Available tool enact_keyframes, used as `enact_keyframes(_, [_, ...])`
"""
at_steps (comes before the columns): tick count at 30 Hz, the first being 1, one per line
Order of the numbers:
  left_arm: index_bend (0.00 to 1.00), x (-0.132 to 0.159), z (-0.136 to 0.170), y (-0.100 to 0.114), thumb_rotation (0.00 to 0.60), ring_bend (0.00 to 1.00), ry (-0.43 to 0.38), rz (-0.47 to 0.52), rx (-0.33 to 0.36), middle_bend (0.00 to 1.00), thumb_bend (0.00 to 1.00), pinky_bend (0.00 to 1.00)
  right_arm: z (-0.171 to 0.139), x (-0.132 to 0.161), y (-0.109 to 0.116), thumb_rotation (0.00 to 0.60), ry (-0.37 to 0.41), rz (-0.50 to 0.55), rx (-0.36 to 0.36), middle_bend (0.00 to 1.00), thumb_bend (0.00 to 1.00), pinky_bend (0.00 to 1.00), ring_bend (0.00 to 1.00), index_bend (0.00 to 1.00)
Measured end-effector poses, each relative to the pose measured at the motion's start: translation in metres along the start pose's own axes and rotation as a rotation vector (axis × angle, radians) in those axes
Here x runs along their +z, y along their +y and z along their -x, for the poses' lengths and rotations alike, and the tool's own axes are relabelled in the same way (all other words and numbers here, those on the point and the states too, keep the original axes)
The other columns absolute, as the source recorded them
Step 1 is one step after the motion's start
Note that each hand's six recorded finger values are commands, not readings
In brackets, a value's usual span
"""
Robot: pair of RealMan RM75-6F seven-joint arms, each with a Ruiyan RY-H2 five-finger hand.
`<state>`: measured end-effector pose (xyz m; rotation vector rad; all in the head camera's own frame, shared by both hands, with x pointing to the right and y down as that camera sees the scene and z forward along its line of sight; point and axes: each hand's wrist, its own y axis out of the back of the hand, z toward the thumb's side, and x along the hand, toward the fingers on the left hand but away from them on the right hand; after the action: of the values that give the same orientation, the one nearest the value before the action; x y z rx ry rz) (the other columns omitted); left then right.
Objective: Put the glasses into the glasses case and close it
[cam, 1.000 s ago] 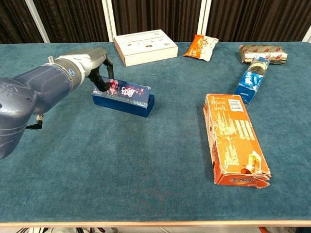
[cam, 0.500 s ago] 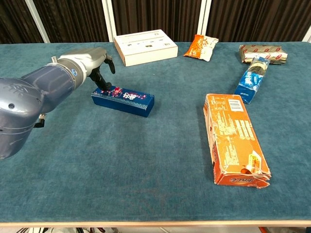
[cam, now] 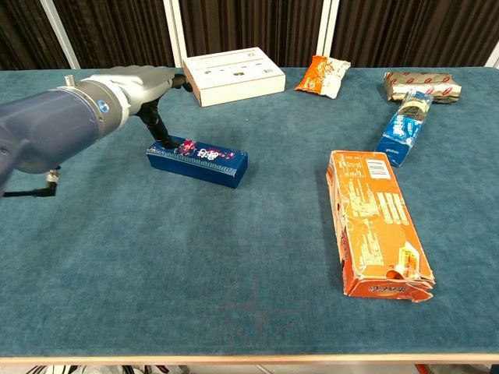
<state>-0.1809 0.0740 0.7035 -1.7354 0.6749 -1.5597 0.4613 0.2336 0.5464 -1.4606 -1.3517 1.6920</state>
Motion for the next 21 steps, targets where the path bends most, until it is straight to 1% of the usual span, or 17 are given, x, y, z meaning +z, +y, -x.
enact_keyframes(3, [0.10,-0.001,0.001,-0.005,0.600,0.00,-0.023,-0.057,-0.042,0.05,0.20,0.01,0.000,0.000,0.000,0.600,-0.001,0.001,-0.002,0.02,0.19,0.16,0.12,0.08])
enact_keyframes(9, [0.11,-0.001,-0.003,-0.009,0.600,0.00,-0.047,-0.144,-0.102,0.07,0.20,0.01,0.000,-0.001,0.000,0.600,-0.004,0.000,-0.001,0.02,0.19,0.16,0.12,0.08])
enact_keyframes(13, [0.15,0.001,-0.008,-0.008,0.600,0.00,-0.064,-0.164,-0.106,0.09,0.20,0.01,0.000,-0.001,0.001,0.600,-0.006,0.001,-0.002,0.02,0.19,0.16,0.12,0.08])
enact_keyframes(15, [0.18,0.002,-0.011,-0.009,0.600,0.00,-0.067,-0.168,-0.107,0.12,0.20,0.02,0.000,-0.001,0.001,0.600,-0.008,0.002,-0.002,0.02,0.19,0.16,0.12,0.08])
enact_keyframes(18, [0.19,0.005,-0.015,-0.011,0.600,0.00,-0.078,-0.162,-0.105,0.15,0.21,0.03,0.000,-0.001,0.001,0.600,-0.007,0.001,-0.003,0.02,0.19,0.16,0.12,0.09])
enact_keyframes(21, [0.20,0.009,-0.017,-0.014,0.600,0.00,-0.091,-0.170,-0.091,0.15,0.21,0.03,0.000,-0.002,0.001,0.600,-0.010,0.002,-0.002,0.02,0.19,0.16,0.12,0.09])
